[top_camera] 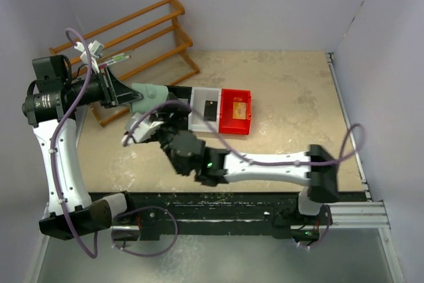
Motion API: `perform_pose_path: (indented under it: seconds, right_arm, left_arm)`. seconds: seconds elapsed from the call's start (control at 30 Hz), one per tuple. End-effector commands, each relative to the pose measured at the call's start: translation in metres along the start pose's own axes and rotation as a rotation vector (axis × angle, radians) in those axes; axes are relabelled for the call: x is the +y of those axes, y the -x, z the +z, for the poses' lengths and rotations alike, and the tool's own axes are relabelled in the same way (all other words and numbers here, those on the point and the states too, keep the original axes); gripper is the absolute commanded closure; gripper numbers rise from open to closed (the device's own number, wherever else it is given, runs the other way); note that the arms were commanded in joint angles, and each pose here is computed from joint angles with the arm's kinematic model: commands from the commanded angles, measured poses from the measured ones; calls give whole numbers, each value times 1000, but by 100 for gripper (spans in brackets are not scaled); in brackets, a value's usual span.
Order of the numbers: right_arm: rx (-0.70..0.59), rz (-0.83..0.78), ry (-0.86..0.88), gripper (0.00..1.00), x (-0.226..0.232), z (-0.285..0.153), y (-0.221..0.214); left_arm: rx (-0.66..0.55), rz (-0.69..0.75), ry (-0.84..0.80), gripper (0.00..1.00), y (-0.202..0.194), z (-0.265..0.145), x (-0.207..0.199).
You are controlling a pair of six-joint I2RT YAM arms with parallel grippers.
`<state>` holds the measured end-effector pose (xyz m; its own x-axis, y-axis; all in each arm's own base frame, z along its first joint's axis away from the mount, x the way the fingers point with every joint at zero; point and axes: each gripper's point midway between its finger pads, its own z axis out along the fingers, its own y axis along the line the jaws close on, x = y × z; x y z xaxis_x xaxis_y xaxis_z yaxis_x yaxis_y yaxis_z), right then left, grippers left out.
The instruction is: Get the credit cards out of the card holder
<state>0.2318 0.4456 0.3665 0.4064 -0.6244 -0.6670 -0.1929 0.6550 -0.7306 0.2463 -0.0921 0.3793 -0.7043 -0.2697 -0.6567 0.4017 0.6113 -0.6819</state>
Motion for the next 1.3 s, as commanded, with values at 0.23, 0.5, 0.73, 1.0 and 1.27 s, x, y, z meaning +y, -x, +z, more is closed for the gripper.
perform_pose_path:
  seconds: [0.23, 0.5, 0.73, 1.0, 1.27]
  right_arm:
    - [-179, 1027, 1103, 9, -38, -56, 26]
    - [-244, 1129, 1410, 1, -32, -64, 32]
    - [-339, 1234, 1542, 4, -39, -75, 49]
    - [-363, 1397, 1560, 25, -42, -64, 56]
    - [-331, 1464, 1503, 95, -45, -53, 51]
  left_arm:
    - [-40, 219, -156, 100, 9, -10, -38]
    - [-40, 303, -295, 100, -6, -25, -76]
    - [-27, 301, -356, 100, -14, -29, -86]
    - [-28, 306, -382, 100, -16, -32, -94]
    - [-31, 330, -311, 96, -22, -27, -78]
